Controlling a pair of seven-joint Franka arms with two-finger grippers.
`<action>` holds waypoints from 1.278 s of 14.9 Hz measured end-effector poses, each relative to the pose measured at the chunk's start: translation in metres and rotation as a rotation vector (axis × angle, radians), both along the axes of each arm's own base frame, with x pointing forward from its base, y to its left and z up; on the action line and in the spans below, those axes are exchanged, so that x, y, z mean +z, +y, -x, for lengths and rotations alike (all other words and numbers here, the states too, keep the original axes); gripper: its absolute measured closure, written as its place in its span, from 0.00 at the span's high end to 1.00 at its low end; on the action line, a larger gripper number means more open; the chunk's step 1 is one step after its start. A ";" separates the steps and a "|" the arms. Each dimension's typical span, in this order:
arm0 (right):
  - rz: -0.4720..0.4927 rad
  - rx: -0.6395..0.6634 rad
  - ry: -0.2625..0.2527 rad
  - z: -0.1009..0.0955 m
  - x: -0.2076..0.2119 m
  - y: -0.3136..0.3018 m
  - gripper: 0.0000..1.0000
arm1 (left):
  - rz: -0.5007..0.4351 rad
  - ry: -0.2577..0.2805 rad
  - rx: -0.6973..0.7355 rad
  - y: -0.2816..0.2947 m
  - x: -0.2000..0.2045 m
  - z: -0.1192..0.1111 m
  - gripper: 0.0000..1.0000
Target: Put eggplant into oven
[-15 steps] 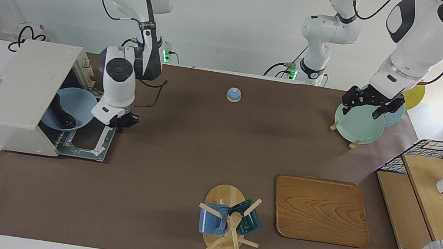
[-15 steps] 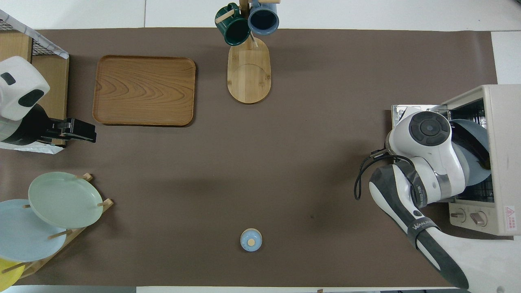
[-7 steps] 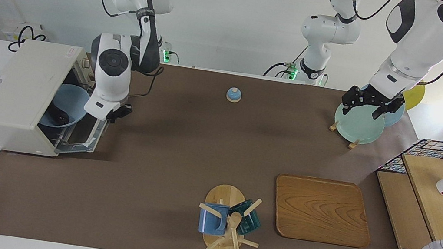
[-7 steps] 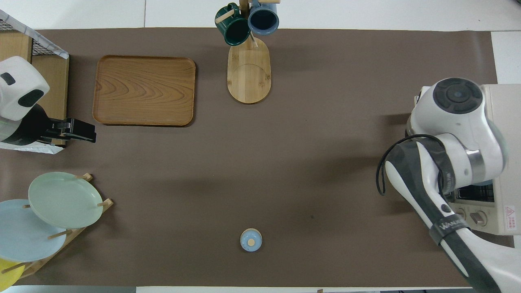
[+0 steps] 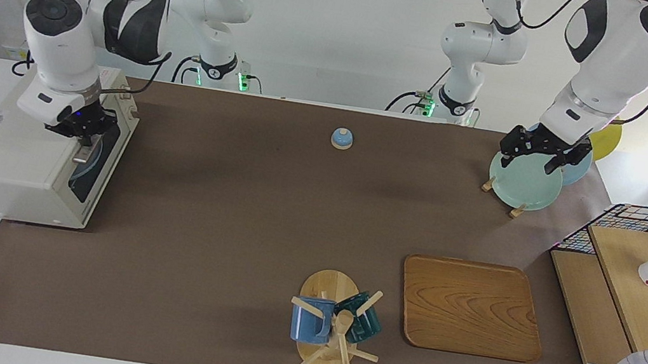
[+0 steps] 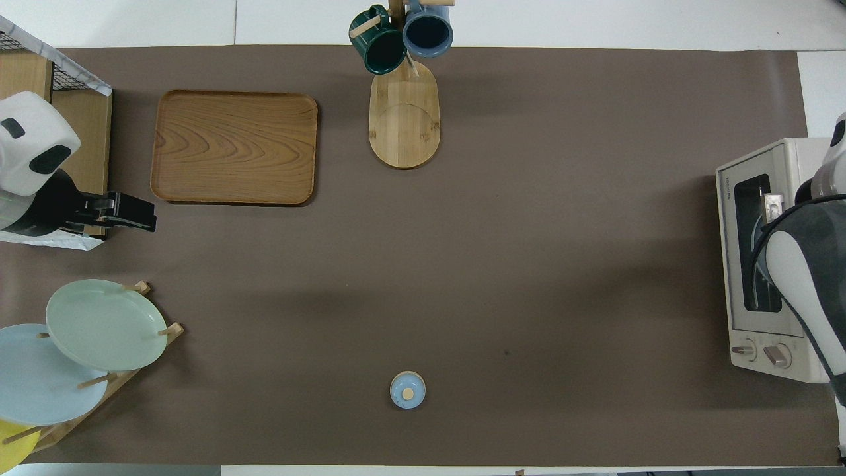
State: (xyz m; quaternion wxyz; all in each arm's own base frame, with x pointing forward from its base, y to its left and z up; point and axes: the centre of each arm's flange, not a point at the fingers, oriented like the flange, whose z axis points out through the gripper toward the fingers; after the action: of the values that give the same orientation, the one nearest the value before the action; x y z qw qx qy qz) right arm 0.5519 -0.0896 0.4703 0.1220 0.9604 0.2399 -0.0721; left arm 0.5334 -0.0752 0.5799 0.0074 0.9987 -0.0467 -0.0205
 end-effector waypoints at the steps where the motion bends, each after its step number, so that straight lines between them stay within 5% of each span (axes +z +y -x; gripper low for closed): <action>1: -0.007 -0.006 0.008 0.001 0.000 0.001 0.01 | 0.000 0.000 0.000 0.000 0.000 0.000 1.00; 4: -0.156 -0.070 -0.024 0.005 0.027 0.014 0.09 | 0.000 0.000 0.000 0.000 0.000 0.000 1.00; 8: -0.262 -0.117 -0.072 0.008 0.096 0.051 0.51 | 0.000 0.000 0.000 0.000 0.000 0.000 1.00; 12: -0.253 -0.251 -0.052 0.012 0.112 0.072 0.95 | 0.000 0.000 0.000 0.000 0.000 0.000 1.00; 19: -0.240 -0.326 -0.006 0.013 0.101 0.070 1.00 | 0.000 0.000 0.001 0.000 0.000 0.000 1.00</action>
State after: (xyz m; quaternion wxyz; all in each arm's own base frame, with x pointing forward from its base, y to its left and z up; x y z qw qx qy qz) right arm 0.5390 -0.0194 0.5717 -0.0057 0.9944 0.0878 -0.0589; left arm 0.5335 -0.0749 0.5799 0.0074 0.9987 -0.0464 -0.0205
